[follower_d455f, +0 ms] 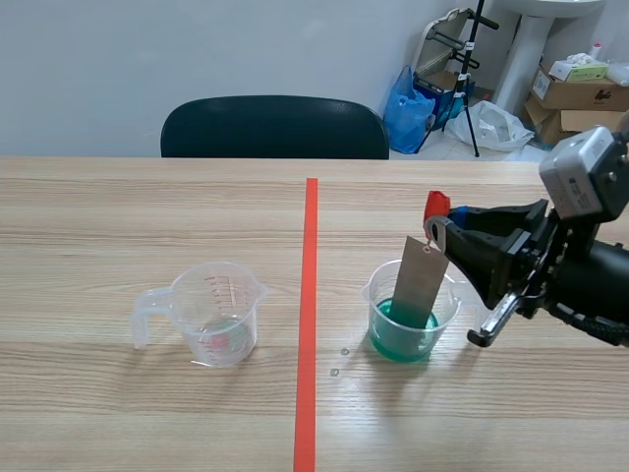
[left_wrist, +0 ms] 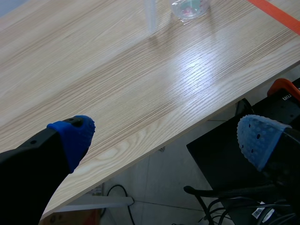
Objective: Do the redox reaction experiment
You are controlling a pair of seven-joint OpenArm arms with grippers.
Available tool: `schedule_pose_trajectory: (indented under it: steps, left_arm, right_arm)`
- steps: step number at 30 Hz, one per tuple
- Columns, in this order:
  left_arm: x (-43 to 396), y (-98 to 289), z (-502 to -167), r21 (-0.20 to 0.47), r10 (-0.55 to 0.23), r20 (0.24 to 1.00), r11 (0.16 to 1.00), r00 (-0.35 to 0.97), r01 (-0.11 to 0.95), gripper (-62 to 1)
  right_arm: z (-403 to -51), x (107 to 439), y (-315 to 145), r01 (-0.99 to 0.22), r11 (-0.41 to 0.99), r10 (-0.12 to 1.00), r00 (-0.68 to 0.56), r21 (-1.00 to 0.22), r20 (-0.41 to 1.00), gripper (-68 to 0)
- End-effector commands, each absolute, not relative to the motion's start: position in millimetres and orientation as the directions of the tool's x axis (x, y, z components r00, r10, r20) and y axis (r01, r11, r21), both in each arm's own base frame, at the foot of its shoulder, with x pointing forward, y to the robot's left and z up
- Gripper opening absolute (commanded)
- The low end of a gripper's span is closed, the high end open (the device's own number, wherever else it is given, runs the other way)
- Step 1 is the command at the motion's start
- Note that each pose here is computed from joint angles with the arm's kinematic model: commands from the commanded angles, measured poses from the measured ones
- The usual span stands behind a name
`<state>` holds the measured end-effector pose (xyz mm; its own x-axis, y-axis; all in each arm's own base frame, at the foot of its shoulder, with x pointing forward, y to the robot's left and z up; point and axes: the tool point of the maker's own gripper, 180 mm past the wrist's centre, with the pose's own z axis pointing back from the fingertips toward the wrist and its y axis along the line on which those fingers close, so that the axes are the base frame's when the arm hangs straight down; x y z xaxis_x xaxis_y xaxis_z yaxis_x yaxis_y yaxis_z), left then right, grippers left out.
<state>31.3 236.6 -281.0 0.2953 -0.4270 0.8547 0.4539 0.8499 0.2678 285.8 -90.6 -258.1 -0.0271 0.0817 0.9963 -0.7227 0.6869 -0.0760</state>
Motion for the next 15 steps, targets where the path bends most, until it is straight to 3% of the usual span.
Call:
schedule_pose_trajectory:
  steps: [1,15]
  left_arm:
    - [35.3,235.6,-275.0,0.273,-0.419,0.867,0.852,0.271,0.447,1.4]
    - [35.9,235.6,-274.9,0.274,-0.419,0.867,0.852,0.269,0.446,1.4]
  right_arm:
    - [-250.7,290.1,-92.2,-0.721,0.688,0.066,-0.051,-0.082,0.997,-65.6]
    - [-251.0,289.9,-93.4,-0.719,0.691,0.056,-0.053,-0.077,0.997,-65.5]
